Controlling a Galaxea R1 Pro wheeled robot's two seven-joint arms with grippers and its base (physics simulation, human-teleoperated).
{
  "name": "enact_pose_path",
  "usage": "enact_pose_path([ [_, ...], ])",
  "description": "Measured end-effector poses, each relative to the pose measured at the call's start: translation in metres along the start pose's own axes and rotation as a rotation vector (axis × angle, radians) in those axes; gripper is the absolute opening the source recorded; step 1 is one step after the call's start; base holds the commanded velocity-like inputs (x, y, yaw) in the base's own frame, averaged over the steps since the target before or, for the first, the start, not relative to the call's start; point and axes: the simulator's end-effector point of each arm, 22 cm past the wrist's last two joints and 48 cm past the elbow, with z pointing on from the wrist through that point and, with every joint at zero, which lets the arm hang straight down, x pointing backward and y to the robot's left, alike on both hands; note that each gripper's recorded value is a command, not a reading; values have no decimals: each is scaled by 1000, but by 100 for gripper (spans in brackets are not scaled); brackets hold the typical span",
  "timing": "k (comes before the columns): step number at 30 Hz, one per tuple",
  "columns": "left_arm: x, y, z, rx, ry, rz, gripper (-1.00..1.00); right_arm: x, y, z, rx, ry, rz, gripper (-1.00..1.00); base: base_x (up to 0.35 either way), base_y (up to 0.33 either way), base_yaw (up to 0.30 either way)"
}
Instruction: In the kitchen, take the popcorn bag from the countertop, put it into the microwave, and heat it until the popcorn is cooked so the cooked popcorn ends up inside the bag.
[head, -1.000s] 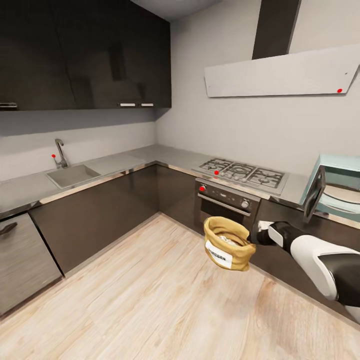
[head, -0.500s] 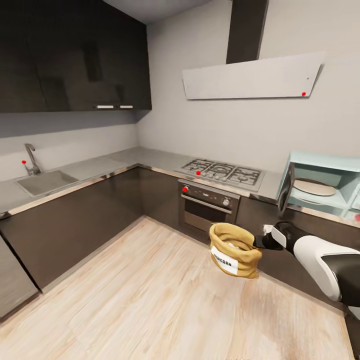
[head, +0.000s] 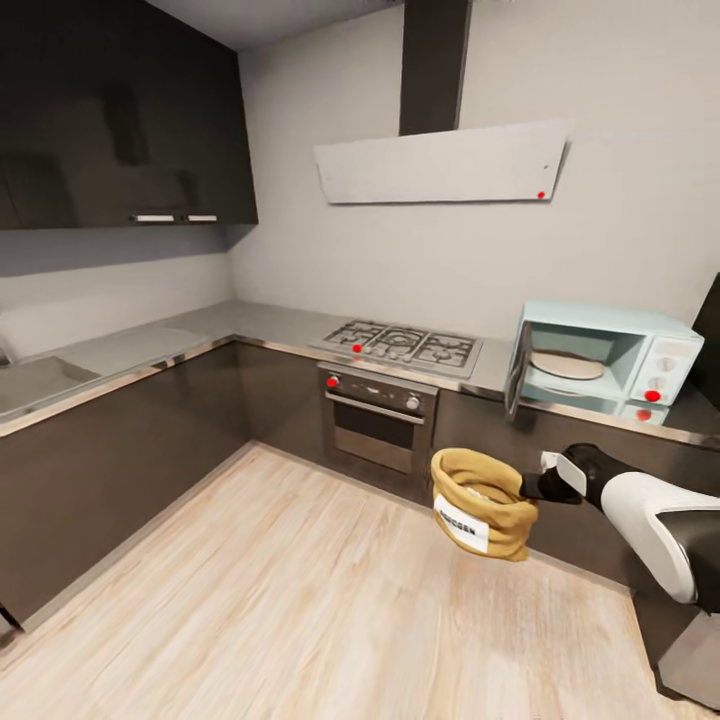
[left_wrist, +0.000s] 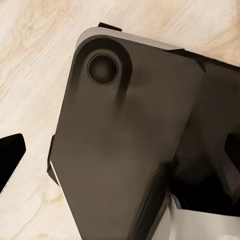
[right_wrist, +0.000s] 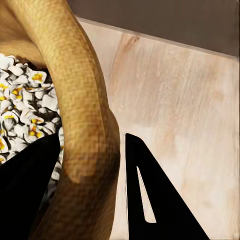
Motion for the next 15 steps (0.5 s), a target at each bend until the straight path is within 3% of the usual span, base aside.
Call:
enact_pose_path([
  [9, -3, 0, 0, 1, -6, -4, 100, 1, -23, -6, 23, 8, 23, -100, 0, 0, -263],
  [12, -3, -1, 0, 2, -9, -4, 100, 16, -23, -9, -14, 79, 105, -100, 0, 0, -263],
  [15, -4, -1, 0, 2, -11, -4, 100, 15, -43, -14, -9, 80, 152, -100, 0, 0, -263],
])
